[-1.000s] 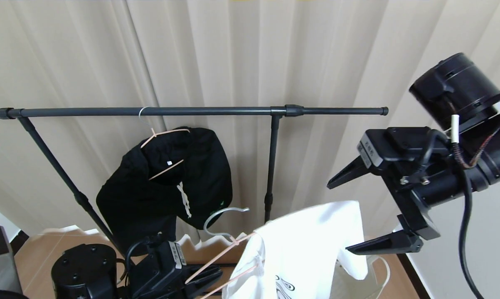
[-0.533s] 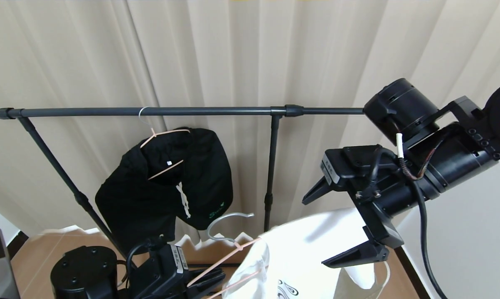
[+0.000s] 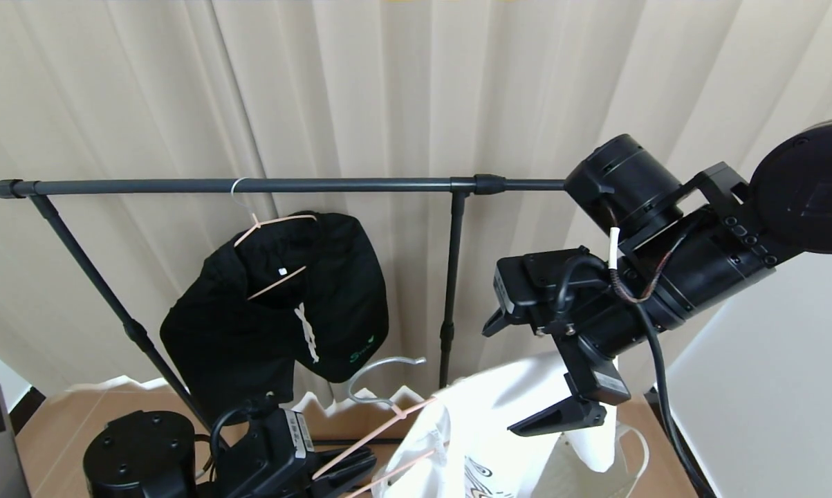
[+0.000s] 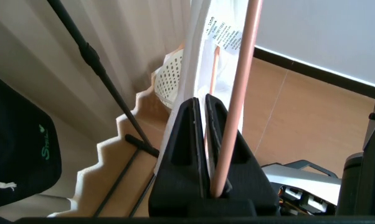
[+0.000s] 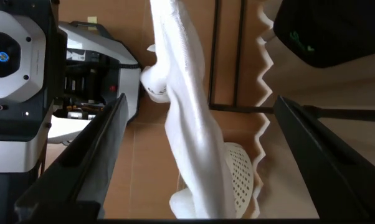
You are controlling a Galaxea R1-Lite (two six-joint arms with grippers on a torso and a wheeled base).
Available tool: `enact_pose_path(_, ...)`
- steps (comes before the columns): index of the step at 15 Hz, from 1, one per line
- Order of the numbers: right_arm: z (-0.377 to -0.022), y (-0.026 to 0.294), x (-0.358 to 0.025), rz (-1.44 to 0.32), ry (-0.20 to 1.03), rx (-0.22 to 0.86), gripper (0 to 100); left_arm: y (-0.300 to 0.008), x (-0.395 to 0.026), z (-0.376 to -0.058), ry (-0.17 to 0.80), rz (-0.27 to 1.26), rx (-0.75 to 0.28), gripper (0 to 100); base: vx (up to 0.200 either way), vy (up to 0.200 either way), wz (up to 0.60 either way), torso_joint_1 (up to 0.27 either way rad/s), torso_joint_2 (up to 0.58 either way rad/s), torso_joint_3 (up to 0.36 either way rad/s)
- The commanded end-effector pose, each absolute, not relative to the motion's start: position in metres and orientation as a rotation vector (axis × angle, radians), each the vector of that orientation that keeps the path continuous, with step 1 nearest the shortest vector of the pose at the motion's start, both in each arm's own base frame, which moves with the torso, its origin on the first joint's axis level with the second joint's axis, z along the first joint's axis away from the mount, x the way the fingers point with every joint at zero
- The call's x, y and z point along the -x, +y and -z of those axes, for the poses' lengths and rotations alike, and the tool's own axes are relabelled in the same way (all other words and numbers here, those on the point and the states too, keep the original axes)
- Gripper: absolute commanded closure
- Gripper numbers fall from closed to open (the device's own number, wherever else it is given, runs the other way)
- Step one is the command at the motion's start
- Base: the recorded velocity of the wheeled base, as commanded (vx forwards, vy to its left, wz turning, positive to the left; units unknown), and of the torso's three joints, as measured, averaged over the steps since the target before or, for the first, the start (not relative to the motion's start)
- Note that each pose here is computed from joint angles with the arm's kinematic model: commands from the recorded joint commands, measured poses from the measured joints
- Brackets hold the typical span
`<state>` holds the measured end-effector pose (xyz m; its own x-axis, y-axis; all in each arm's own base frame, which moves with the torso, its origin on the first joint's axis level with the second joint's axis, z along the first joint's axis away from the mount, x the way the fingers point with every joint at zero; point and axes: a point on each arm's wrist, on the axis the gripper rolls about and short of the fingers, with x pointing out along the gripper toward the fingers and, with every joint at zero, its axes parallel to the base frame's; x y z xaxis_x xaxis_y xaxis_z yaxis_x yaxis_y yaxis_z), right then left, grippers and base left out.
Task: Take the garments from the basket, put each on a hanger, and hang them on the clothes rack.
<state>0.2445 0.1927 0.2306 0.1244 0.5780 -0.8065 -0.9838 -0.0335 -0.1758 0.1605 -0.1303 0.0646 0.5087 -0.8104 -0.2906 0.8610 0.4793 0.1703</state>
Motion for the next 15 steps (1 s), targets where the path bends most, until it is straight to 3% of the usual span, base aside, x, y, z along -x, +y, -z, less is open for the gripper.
enact_pose_path(1, -0.2242, 0.2023, -0.2461, -1.397, 0.614, 0.895, 0, -0.1302, -0.1601, -0.0661, 0.171, 1.026, -0.311, 100, 0.0, 0.0, 0.0, 0.0, 0.0, 0.0)
enact_pose_path(15, -0.2199, 0.203, -0.2453, -1.39, 0.636, 0.908, 0, -0.1311, -0.1586, -0.068, 0.162, 1.029, -0.308, 100, 0.0, 0.0, 0.0, 0.0, 0.0, 0.0)
